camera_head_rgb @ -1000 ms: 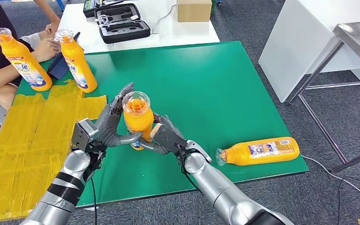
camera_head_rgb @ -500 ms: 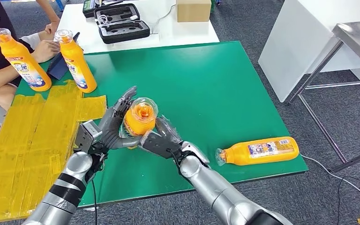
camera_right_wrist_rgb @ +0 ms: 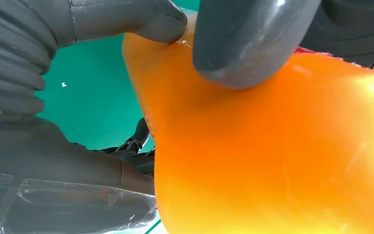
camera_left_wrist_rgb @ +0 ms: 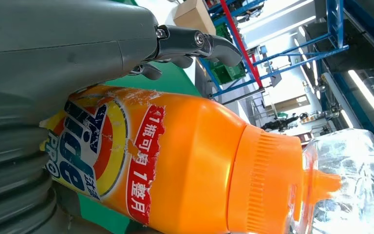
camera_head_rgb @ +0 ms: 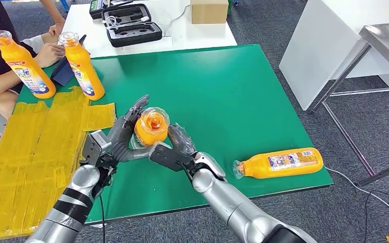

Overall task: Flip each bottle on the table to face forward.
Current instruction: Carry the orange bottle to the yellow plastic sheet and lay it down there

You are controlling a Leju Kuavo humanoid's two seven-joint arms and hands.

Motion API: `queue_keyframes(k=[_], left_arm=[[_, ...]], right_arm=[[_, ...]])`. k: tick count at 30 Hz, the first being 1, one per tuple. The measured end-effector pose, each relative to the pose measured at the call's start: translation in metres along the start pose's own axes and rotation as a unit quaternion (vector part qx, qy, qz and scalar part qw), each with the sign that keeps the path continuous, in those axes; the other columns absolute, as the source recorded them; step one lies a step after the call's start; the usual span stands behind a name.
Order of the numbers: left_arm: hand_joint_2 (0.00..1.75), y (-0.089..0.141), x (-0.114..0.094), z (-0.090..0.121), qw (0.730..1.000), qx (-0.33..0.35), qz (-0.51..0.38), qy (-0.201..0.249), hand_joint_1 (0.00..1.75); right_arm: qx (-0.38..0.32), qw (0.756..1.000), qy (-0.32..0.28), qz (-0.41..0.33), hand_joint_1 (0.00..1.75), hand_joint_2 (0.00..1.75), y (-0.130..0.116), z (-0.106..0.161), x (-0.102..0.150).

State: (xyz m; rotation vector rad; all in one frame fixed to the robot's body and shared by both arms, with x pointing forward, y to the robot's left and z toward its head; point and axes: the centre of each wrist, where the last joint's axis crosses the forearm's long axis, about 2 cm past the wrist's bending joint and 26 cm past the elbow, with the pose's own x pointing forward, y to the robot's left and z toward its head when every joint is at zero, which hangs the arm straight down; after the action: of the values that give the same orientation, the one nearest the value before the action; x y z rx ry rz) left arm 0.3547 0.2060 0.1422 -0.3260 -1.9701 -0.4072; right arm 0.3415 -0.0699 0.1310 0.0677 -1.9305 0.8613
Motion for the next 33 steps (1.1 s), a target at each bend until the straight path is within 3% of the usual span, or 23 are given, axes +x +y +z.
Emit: queue_keyframes(k=[1,2,5,6,8,33], left_arm=[[1.75,0.0000,-0.0001,0.0001,1.000,0.000,0.000,0.000,0.01],[1.75,-0.0001,-0.0001,0.0003,1.000,0.001,0.000,0.000,0.23],[1.75,-0.0002,-0.0003,0.0005,1.000,0.001,-0.001,0.001,1.34],[1.75,-0.0002,-0.0004,0.0006,1.000,0.002,-0.001,0.001,1.54],[1.75,-0.0004,-0.0006,0.0010,1.000,0.002,-0.002,0.001,1.69],[1.75,-0.0010,-0.0008,0.0022,1.000,0.002,-0.010,0.001,1.75]], right_arm=[[0.000,1.000,0.000,0.000,1.75,1.75,0.0001,0.0001,-0.0002],[0.000,1.000,0.001,0.000,1.75,1.75,0.0002,0.0002,-0.0003],[-0.001,1.000,0.001,0.001,1.75,1.75,0.0004,0.0004,-0.0006],[-0.001,1.000,0.002,0.001,1.75,1.75,0.0004,0.0004,-0.0006],[-0.003,1.000,0.002,0.002,1.75,1.75,0.0003,0.0004,-0.0006],[-0.009,1.000,0.003,-0.007,1.75,1.75,-0.0004,-0.0001,0.0004]])
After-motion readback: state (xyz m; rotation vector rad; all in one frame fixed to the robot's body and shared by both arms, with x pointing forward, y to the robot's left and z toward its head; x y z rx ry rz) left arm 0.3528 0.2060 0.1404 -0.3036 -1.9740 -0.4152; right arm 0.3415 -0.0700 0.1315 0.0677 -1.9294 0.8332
